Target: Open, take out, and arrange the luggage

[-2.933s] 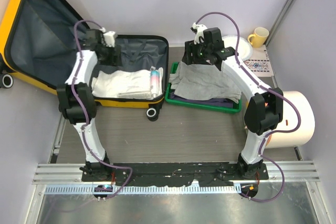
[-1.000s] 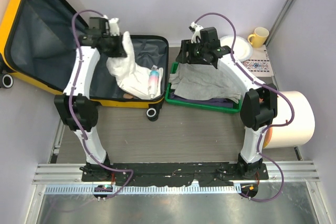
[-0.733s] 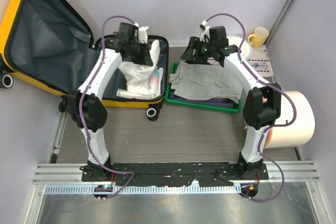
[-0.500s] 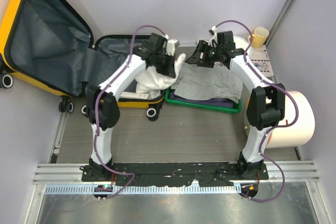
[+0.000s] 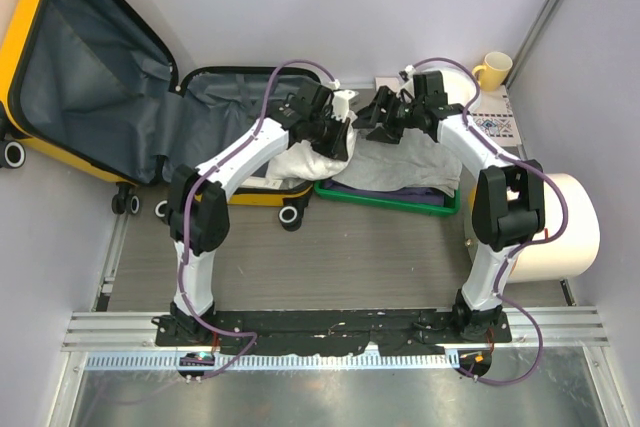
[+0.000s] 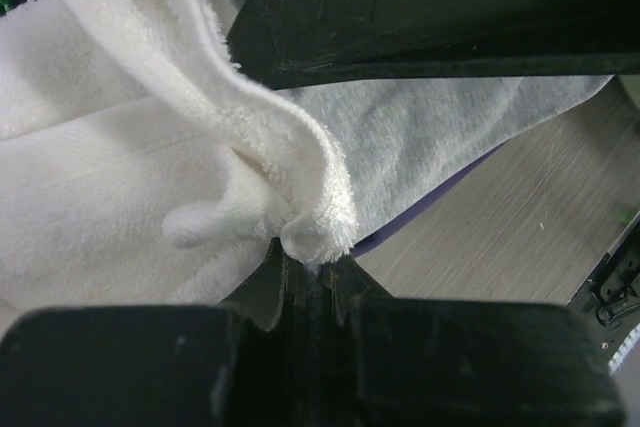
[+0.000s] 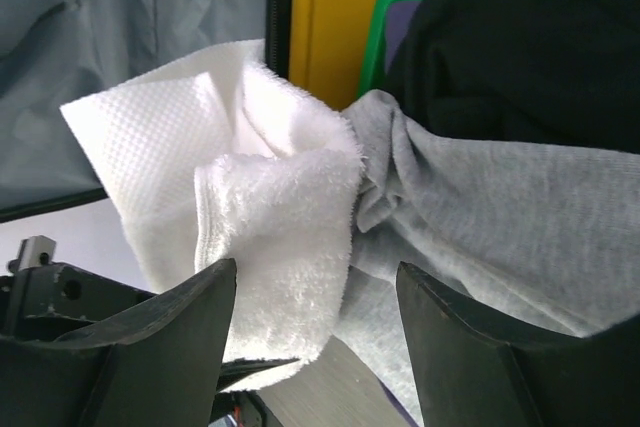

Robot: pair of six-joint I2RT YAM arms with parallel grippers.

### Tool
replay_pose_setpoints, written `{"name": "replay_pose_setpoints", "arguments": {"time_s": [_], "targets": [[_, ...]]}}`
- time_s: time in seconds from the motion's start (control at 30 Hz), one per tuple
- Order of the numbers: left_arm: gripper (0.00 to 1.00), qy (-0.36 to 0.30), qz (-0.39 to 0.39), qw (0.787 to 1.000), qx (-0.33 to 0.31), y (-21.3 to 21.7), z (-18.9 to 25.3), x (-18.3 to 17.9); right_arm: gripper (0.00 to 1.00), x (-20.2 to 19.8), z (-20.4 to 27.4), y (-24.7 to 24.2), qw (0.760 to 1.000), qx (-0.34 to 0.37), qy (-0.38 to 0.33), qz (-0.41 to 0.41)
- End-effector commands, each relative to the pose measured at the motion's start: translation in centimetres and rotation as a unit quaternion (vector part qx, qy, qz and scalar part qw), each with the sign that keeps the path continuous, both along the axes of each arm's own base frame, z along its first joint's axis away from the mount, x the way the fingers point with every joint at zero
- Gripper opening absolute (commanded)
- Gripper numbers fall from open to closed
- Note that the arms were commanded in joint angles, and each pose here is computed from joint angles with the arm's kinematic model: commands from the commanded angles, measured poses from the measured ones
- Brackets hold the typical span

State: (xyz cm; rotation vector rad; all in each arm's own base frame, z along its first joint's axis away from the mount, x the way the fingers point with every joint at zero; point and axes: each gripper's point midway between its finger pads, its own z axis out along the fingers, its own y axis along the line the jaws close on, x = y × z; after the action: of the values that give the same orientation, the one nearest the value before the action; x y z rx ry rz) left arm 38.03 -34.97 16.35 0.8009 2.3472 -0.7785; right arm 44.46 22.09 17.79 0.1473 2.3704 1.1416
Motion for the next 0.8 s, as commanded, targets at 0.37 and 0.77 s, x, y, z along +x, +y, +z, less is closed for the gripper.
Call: {"name": "replay_pose_setpoints", "arguments": {"time_s": [0.37, 0.77], "targets": [[0.1, -0.069, -0.052, 0.994, -0.062, -3.4, 3.4, 0.0, 0.83, -1.5, 5.4, -1.3, 0.999, 0.008, -0.035, -0.035], [0.45, -0.1, -0.088, 0.991, -0.028, -2.9, 4.2, -1.8, 0.3, -0.9, 0.8, -0.6, 0.995, -0.088, -0.025, -0.045]]}}
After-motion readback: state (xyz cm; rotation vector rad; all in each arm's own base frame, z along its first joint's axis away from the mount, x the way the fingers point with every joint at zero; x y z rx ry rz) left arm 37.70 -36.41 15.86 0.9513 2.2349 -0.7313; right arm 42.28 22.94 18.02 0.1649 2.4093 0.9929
